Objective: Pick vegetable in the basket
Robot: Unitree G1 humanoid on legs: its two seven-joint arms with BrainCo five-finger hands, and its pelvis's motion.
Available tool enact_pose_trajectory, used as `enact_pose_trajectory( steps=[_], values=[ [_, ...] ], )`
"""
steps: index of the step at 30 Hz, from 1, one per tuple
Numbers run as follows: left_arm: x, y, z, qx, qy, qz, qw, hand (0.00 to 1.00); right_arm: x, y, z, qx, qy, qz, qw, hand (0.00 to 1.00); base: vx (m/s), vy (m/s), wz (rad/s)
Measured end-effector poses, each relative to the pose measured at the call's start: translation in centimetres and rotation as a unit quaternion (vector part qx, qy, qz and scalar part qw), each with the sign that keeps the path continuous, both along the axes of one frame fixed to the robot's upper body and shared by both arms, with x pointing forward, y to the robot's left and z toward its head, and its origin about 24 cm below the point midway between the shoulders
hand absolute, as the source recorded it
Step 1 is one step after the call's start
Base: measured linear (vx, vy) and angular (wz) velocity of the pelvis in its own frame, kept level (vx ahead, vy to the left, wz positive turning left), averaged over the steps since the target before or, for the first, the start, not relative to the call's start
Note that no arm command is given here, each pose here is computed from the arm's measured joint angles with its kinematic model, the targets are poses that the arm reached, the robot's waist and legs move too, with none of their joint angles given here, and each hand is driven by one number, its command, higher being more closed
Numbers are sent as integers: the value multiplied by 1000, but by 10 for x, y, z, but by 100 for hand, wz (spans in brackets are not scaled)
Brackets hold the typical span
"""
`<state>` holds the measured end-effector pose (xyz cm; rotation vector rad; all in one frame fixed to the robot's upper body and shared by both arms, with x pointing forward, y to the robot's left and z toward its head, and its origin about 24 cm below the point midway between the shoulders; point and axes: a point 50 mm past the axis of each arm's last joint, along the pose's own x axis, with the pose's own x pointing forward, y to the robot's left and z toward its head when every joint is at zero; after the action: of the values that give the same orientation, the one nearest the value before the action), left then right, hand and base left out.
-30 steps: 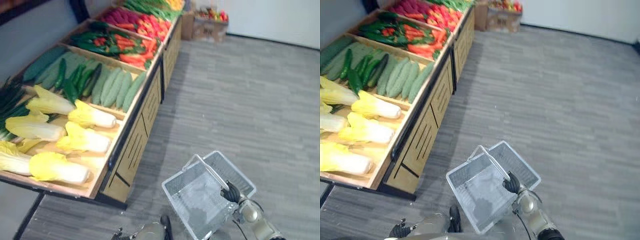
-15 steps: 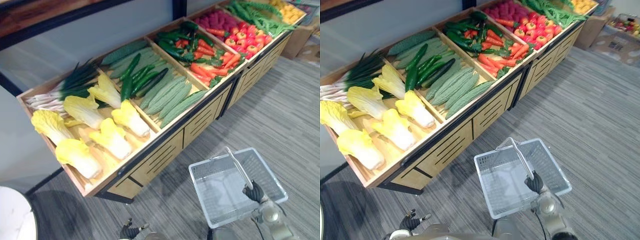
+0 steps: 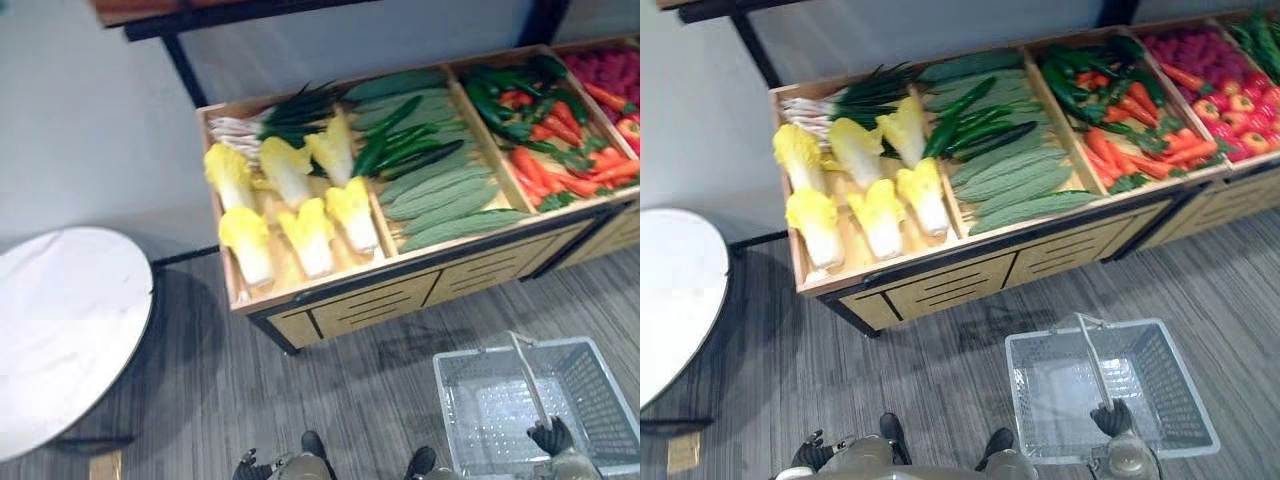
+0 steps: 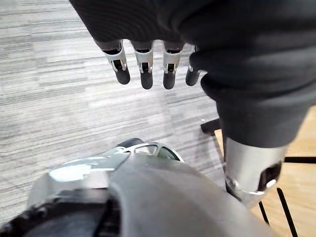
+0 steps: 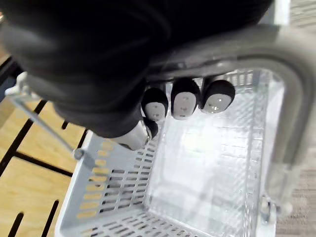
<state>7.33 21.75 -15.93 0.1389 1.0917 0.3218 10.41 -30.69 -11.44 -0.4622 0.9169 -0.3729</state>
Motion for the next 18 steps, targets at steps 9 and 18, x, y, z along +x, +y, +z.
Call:
enact_pose_trajectory(
  steps=[9, 18],
  values=[
    [-9, -6, -4, -9, 19, 3, 1000, 0, -9, -5, -5, 32, -10, -80, 996, 100, 25, 91, 8],
    [1, 25, 5, 33, 2, 6, 999, 0, 14, 37, -19, 93, -10, -57, 994, 100, 105, 25, 6]
  ],
)
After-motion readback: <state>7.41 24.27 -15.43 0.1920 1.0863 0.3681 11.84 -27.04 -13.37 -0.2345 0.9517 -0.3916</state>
